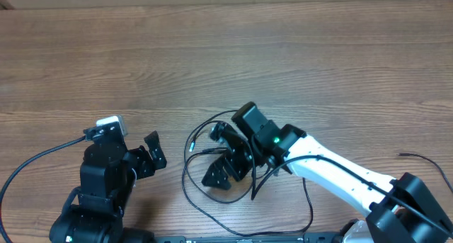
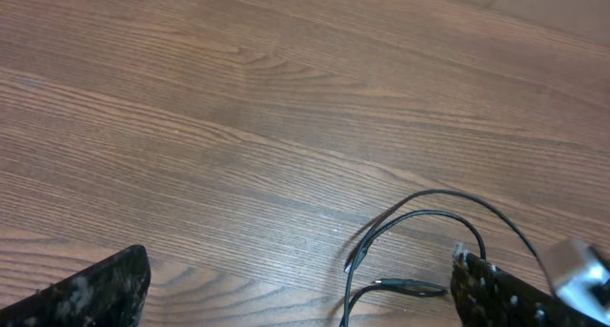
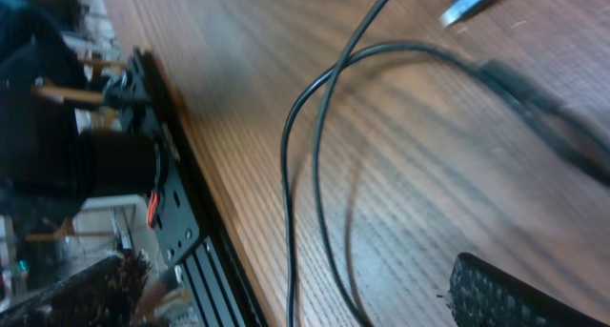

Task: Untangle cables
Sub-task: 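Grasp the remaining black cable with the right gripper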

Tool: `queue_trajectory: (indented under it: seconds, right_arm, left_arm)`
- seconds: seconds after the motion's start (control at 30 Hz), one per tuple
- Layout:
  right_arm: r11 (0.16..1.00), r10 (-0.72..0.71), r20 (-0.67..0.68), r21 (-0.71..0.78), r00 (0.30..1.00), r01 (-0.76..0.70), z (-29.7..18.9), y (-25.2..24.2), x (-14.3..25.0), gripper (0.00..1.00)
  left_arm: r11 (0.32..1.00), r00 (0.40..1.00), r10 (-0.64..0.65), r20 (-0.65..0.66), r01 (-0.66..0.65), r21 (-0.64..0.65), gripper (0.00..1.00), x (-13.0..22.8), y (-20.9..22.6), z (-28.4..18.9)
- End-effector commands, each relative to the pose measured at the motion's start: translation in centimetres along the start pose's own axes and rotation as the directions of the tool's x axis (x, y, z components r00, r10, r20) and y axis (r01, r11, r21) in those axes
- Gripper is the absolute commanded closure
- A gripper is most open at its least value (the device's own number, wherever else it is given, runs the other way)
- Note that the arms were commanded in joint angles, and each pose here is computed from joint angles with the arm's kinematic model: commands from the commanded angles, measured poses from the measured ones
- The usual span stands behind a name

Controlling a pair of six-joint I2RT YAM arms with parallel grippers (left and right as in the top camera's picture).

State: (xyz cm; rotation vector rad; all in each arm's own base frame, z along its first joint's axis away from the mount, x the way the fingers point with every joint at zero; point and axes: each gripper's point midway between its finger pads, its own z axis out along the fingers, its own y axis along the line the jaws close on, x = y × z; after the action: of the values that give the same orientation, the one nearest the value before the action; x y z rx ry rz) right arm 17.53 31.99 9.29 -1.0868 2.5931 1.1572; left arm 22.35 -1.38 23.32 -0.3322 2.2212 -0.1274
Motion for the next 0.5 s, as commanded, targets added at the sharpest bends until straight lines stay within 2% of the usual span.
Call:
queue_trajectory:
  seconds: [0.0, 0.17, 0.33, 0.47]
  right_arm:
    - [0.997, -0.07, -0.023, -0.016, 0.997, 0.07, 0.8, 0.8, 0.9, 0.0]
    - [0.99, -0.121, -0.054, -0.081, 0.991, 0.116, 1.5, 2.1, 1.7, 0.0]
    - [0.986, -0.107, -0.079, -0.139, 0.991, 0.095, 2.9, 1.9, 2.1, 0.0]
    - [0.963, -0.132, -0.051, -0.242, 0.99, 0.116, 3.8, 2.8, 1.4, 0.09]
  left_arm:
    - [1.0, 1.0, 0.018, 0.024, -0.018, -0.013, 0.0, -0.7, 0.2, -0.4]
    - [1.0, 1.0, 0.018, 0.024, -0.018, -0.013, 0.0, -0.7, 0.2, -0.4]
    - [1.0, 1.0, 0.018, 0.024, -0.018, -0.013, 0.0, -0.7, 0.2, -0.4]
    - [1.0, 1.0, 0.018, 0.024, -0.018, -0.013, 0.0, -0.7, 0.2, -0.4]
